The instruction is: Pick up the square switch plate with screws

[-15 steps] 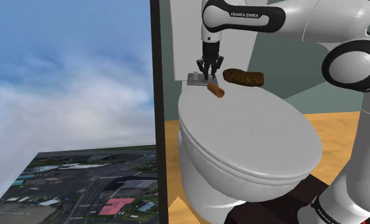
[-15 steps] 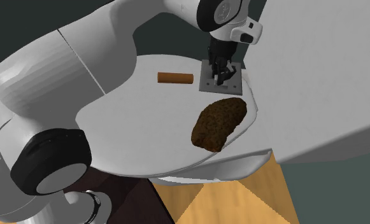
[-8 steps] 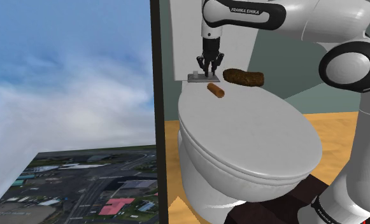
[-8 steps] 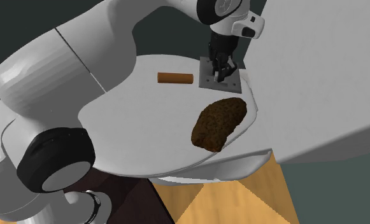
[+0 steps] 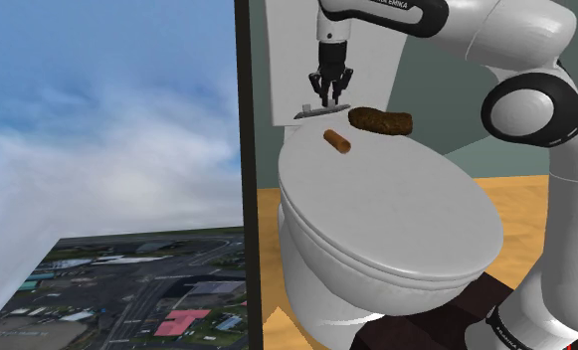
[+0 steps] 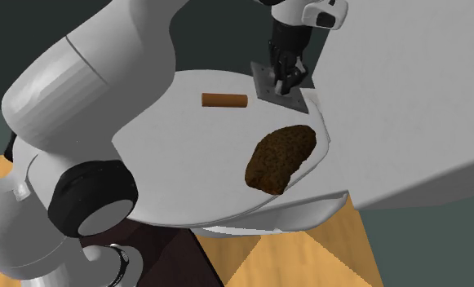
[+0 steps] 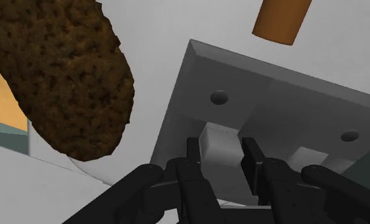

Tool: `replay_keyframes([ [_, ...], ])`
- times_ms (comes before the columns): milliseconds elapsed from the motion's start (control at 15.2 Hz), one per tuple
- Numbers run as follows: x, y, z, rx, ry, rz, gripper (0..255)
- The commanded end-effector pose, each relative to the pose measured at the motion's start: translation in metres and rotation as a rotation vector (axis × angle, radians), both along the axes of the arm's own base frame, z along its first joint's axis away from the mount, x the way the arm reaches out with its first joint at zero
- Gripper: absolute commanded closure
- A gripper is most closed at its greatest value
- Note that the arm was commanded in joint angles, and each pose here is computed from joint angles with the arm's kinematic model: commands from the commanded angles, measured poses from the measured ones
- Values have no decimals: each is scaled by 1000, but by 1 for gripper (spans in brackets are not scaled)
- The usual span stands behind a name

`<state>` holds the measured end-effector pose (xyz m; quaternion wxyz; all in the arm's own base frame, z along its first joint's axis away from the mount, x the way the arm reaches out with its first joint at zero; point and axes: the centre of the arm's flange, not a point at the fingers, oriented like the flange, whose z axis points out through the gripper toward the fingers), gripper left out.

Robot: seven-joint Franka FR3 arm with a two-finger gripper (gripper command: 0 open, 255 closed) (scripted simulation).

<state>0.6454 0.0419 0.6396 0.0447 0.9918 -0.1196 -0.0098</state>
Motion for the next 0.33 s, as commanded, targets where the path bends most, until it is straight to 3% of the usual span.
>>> replay_keyframes([
  [0,0,0,10,0,0,0,255],
  [264,0,0,22,0,0,0,255],
])
